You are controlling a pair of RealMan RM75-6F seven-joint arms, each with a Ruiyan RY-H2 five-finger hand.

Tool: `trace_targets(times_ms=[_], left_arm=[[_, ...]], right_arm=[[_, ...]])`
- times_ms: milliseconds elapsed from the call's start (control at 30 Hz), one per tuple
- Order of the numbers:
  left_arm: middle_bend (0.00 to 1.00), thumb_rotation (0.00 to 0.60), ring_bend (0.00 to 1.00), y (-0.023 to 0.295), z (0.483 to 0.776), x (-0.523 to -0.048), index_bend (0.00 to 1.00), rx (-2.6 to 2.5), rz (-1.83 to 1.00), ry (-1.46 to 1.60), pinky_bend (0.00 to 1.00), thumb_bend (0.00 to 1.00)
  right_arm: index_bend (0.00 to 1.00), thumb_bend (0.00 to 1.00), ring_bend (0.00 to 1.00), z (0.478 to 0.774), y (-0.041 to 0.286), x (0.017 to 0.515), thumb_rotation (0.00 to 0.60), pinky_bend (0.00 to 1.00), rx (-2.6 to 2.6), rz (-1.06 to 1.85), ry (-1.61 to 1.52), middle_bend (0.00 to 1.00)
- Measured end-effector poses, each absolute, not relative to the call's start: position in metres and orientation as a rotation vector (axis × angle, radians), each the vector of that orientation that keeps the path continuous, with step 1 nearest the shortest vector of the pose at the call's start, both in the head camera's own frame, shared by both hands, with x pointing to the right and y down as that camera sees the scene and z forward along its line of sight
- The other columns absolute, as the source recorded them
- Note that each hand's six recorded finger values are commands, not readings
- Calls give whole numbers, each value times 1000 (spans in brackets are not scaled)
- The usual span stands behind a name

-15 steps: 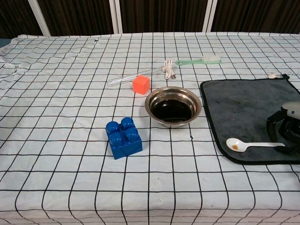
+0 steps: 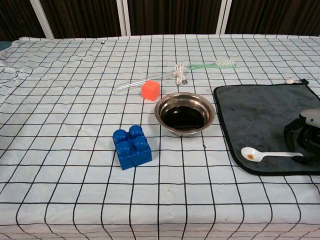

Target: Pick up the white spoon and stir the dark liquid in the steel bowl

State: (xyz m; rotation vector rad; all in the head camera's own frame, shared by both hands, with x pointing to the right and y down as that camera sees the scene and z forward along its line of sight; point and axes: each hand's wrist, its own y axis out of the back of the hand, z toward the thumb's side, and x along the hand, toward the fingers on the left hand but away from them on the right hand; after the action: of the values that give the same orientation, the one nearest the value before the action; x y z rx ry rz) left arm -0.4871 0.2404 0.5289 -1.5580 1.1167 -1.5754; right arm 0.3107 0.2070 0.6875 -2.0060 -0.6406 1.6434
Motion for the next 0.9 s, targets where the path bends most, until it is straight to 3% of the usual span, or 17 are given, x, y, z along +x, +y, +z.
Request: trace_targets(times_ms=[533, 900], left_arm=[[5, 600, 0, 241, 530, -485, 87, -1564, -1576, 1109, 0, 199], [5, 600, 0, 243, 526, -484, 88, -1569, -1563, 1118, 0, 199]], right_arm=[[587, 387, 923, 682, 204, 314, 600, 906, -2003, 1641, -647, 809], [587, 387, 924, 641, 171, 328, 600, 906, -1916, 1565, -777, 809]])
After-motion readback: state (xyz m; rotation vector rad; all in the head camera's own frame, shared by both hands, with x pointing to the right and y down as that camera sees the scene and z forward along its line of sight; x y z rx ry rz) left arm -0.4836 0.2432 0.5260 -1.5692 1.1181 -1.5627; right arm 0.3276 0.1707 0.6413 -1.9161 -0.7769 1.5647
